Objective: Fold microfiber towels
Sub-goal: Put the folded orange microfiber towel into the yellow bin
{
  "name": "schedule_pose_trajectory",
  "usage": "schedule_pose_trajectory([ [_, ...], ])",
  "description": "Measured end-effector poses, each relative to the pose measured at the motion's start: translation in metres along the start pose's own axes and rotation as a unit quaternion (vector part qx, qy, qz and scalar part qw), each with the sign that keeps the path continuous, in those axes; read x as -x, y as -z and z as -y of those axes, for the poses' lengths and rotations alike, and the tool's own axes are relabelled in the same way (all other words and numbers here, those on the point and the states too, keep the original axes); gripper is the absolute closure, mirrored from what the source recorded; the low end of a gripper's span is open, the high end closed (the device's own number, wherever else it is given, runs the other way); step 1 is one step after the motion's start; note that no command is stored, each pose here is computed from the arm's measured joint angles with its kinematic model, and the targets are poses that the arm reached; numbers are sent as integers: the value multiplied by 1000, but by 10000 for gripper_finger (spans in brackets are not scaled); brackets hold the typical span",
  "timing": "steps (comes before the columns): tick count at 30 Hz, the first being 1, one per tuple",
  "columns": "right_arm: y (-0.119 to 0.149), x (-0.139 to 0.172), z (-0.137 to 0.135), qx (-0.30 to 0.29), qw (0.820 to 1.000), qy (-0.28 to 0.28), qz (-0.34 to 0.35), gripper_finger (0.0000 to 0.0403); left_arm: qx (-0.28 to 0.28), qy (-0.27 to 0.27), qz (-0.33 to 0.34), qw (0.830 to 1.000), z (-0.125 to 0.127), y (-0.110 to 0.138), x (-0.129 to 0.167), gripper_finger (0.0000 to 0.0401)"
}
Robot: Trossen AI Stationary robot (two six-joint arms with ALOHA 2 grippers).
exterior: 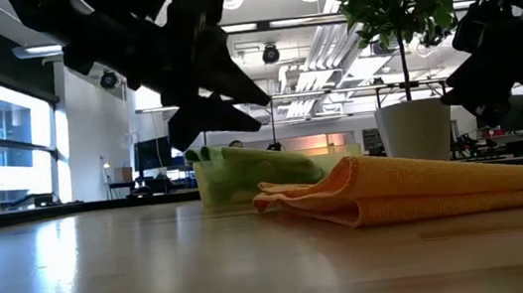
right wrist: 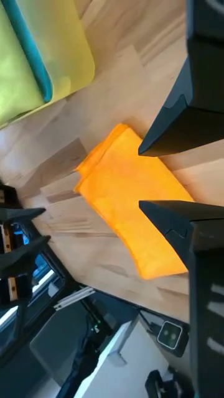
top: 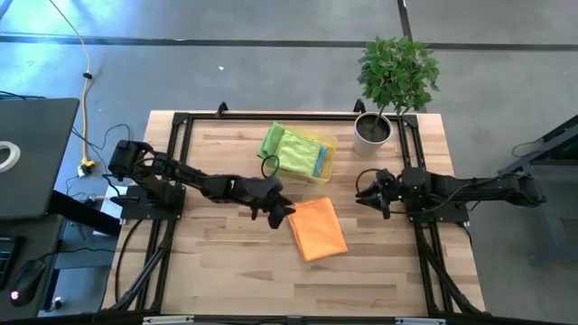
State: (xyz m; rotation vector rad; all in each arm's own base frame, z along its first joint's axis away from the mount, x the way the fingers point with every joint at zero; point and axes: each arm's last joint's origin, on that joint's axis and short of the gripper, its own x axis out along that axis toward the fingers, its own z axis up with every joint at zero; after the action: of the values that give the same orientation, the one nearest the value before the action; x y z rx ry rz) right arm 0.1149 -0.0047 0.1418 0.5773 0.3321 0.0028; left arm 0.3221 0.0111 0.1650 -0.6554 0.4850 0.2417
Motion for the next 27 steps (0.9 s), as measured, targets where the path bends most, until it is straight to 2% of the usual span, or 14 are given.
schedule_pose_trajectory([
  [5,0,0,0,-1,1000,7,-3,286,-83,-11,10,996,-1,-1,0,224],
  [11,0,0,1,-1,1000,7,-3,286,-123,-5,15,992,3,0,0,224],
  [14,0,0,0,-1,1000,7,-3,286,-151,15,23,988,13,0,0,224],
  [20,0,0,0,-1,1000,7,-3,286,-240,46,45,969,44,-11,-5,224],
  [23,0,0,0,-1,1000,7,-3,286,-248,38,28,968,51,-17,-16,224],
  [27,0,0,0,-1,1000,7,-3,286,-256,13,-27,966,52,-16,-40,224],
])
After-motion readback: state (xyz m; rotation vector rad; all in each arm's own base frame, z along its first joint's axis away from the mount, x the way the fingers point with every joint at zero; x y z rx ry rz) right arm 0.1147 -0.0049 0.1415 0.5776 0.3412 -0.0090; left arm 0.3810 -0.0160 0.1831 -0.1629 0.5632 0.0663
